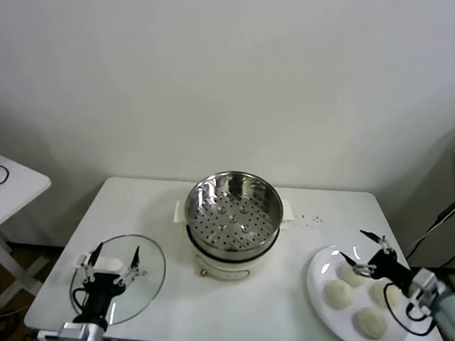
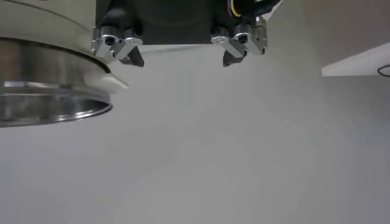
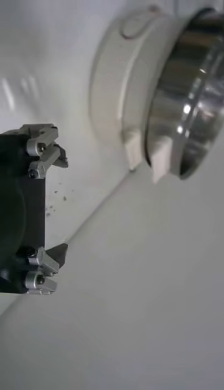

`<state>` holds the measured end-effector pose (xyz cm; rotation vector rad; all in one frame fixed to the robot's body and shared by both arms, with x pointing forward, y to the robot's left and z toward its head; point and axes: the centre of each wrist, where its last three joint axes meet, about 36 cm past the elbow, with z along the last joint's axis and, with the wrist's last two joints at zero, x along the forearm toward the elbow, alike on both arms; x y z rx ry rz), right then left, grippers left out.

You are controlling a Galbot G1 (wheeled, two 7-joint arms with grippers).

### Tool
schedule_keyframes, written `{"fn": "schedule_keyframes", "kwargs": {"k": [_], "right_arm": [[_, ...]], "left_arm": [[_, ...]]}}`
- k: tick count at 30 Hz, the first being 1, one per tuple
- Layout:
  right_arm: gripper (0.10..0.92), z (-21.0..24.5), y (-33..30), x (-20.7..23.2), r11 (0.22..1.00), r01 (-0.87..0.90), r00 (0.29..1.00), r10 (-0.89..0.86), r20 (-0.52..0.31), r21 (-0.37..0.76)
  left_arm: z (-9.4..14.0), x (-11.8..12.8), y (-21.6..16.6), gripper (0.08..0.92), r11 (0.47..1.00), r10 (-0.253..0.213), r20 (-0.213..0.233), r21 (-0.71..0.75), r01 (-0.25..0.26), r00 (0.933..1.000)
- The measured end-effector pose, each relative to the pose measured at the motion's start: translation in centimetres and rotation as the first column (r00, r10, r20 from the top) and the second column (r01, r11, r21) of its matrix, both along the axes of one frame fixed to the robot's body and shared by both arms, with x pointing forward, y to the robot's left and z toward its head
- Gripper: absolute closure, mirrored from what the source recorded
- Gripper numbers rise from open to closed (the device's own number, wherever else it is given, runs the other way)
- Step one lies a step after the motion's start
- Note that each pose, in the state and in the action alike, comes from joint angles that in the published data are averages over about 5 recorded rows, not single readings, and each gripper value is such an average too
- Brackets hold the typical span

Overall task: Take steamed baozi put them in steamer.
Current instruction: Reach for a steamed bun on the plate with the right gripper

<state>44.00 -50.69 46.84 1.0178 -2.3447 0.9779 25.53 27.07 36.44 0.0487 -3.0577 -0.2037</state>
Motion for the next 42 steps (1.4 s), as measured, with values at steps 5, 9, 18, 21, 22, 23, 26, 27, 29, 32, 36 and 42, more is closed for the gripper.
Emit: {"fn": "schedule_keyframes", "kwargs": {"k": [5,9,18,21,22,23,26,27,29,32,36,42], "right_arm": [[0.2,3.8,-1.3,3.2,0.981,-0.149,0.981,0.13,-0.147,-0.126],[0.2,5.8,-1.9,5.0,0.946,-0.253,0.945,0.195,-0.264,-0.205],[0.2,7.0,-1.4,9.9,0.847,-0.423,0.856,0.258,-0.447,-0.321],[0.2,6.5,-0.4,11.5,0.82,-0.465,0.827,0.269,-0.494,-0.333],[0.2,6.3,0.0,11.9,0.811,-0.478,0.817,0.27,-0.509,-0.336],[0.2,6.0,0.4,12.3,0.803,-0.49,0.808,0.271,-0.523,-0.339],[0.2,5.1,1.6,13.5,0.78,-0.519,0.782,0.269,-0.562,-0.349],[0.2,4.7,2.0,13.8,0.773,-0.527,0.775,0.267,-0.573,-0.353],[0.2,4.0,2.7,14.4,0.759,-0.542,0.762,0.264,-0.591,-0.36],[0.2,3.0,3.9,15.2,0.739,-0.563,0.746,0.263,-0.611,-0.37],[0.2,1.7,5.2,16.1,0.714,-0.586,0.733,0.265,-0.626,-0.383],[0.2,0.3,6.8,16.7,0.684,-0.609,0.724,0.272,-0.634,-0.401]], "left_arm": [[0.1,0.0,0.0,0.177,1.0,-0.002,0.004,-0.015,0.002,1.0],[0.1,0.2,0.3,0.177,1.0,-0.001,0.007,-0.017,0.001,1.0],[-0.1,0.4,1.0,0.177,1.0,0.013,0.001,-0.014,-0.013,0.9999],[-0.1,0.4,1.2,0.177,1.0,0.018,0.001,-0.013,-0.018,0.9998],[-0.1,0.5,1.2,0.177,1.0,0.019,0.002,-0.013,-0.019,0.9998],[0.0,0.5,1.2,0.177,1.0,0.02,0.002,-0.014,-0.02,0.9998],[0.1,0.7,1.3,0.177,1.0,0.022,0.003,-0.014,-0.022,0.9997],[0.1,0.7,1.3,0.177,1.0,0.023,0.004,-0.014,-0.023,0.9997],[0.2,0.9,1.3,0.177,1.0,0.024,0.005,-0.014,-0.024,0.9997],[0.2,0.9,1.4,0.177,1.0,0.026,0.005,-0.014,-0.026,0.9996],[0.2,1.0,1.5,0.177,0.999,0.029,0.004,-0.014,-0.029,0.9996],[0.0,1.0,1.6,0.177,0.999,0.033,-0.001,-0.015,-0.033,0.9994]]}}
